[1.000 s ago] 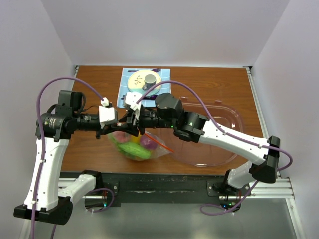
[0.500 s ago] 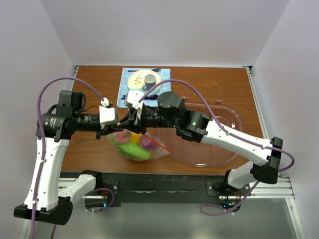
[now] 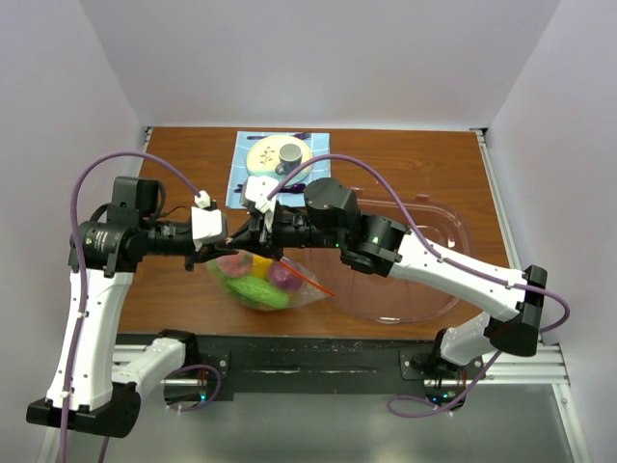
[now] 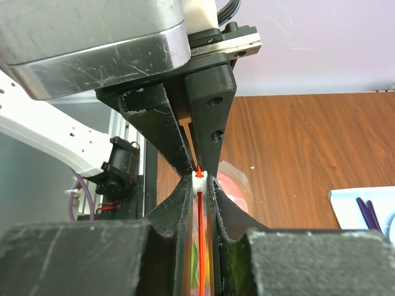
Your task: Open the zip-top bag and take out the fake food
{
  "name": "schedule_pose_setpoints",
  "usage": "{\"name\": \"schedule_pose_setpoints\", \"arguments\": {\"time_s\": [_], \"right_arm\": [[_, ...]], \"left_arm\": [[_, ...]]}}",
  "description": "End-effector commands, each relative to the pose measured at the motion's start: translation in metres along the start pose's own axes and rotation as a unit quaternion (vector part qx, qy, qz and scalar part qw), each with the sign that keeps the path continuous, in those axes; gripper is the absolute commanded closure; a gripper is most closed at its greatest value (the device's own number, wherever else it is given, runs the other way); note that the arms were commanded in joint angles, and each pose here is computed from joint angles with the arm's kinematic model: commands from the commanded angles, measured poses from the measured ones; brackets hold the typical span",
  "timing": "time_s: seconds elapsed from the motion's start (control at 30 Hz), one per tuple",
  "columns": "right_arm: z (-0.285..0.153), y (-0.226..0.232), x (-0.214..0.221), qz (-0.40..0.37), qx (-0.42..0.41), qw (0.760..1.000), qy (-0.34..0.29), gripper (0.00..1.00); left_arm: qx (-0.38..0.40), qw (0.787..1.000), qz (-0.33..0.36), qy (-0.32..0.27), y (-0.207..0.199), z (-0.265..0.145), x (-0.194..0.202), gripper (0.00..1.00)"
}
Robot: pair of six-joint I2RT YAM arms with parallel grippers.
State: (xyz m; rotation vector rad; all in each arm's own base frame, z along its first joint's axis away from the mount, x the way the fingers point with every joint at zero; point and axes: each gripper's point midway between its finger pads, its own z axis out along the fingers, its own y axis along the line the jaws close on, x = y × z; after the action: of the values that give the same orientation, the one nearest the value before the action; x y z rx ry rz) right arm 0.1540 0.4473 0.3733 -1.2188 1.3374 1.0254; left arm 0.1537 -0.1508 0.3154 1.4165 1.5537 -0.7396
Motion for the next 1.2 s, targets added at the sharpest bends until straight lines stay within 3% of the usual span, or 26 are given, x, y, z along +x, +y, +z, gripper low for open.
{"name": "schedule_pose_setpoints", "arguments": {"time_s": [0.0, 0.67, 0.87, 1.0, 1.17], "right_arm": [[-0.012, -0.021, 0.0, -0.001, 0.047, 0.999, 0.006, 1.0], [-0.088, -0.049, 0.098, 0.042, 0.144, 0.984, 0.099, 1.0], [-0.123, -0.046, 0.162, 0.098, 0.208, 0.962, 0.145, 1.0], [-0.15, -0.057, 0.188, 0.134, 0.289, 0.933, 0.168, 1.0], [-0.155, -0.048, 0.195, 0.147, 0.279, 0.937, 0.152, 1.0]], "left_arm": [[-0.005, 0.999, 0.028, -0.03, -0.002, -0.005, -0.02, 0.99], [-0.028, 0.999, 0.034, -0.002, 0.015, -0.007, -0.015, 1.0], [-0.104, 0.993, 0.049, 0.007, 0.052, -0.016, -0.027, 1.0], [-0.217, 0.974, 0.057, -0.003, 0.092, -0.037, -0.048, 1.0], [-0.233, 0.971, 0.05, 0.004, 0.111, -0.036, -0.045, 1.0]]}}
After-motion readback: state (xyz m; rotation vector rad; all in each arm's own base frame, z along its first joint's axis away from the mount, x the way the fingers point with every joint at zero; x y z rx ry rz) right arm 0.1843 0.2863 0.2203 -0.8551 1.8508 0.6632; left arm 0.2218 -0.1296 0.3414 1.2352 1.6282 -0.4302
